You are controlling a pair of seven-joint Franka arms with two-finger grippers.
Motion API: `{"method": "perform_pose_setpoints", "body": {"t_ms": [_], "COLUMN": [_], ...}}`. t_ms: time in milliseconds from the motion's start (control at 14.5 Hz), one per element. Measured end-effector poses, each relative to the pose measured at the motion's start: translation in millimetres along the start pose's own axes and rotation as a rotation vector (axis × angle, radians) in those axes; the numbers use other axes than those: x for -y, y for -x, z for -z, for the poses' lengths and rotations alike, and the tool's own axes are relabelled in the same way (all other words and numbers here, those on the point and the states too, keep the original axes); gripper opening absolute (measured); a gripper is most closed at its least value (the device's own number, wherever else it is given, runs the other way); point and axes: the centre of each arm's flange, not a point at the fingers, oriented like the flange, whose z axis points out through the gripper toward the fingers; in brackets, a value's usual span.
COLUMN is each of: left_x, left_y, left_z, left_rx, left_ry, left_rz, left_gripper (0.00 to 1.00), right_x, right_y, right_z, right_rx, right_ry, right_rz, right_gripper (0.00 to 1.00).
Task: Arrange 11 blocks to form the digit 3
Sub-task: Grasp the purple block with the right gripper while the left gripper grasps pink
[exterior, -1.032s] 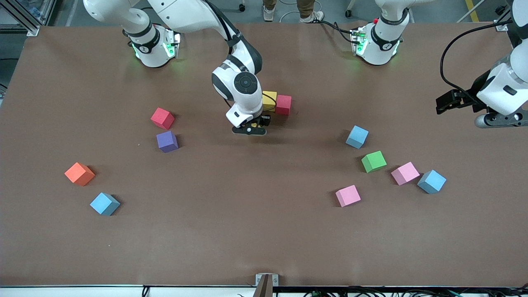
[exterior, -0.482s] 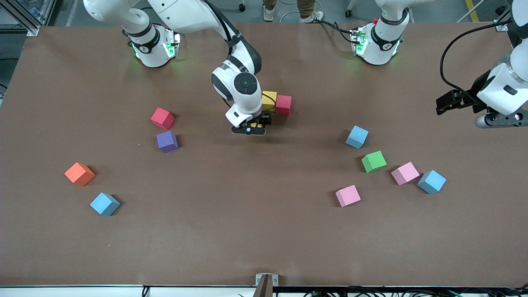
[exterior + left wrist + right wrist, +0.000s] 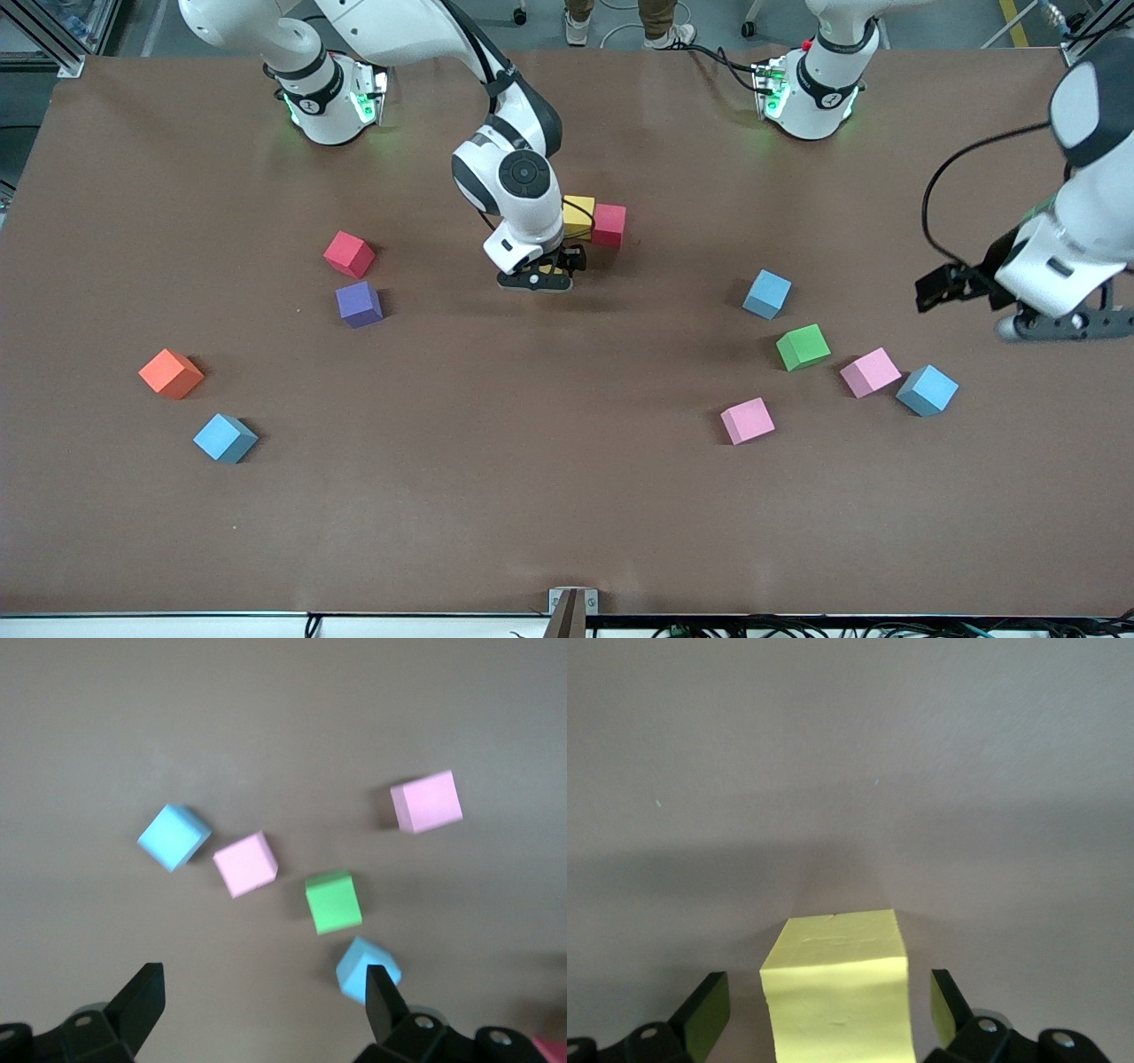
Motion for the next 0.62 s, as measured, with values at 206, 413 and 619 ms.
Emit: {"method": "perform_pose_setpoints", "body": {"t_ms": [206,413,619], "left_x": [-16,-58,-104], "left_y": [-29,-47,-65], "left_z": [-52,-108,-157], "left_rx": [-0.002,0.051,0.078], "left_ry": [0.027,0.044,0.058], "left_rz": [0.014,0.086,0.168], "left_gripper": [1.0,1.0,1.0], "right_x": [-24,-76,-145], "right_y": [-27,-60,-74], "right_z": [48,96,107], "right_rx": [-0.002,-0.01,-0.003], "right_ry": [-0.006,-0.02,-0.004], "right_rz": [-0.092,-0.189,-0.185], "right_gripper": [1.0,1.0,1.0]}}
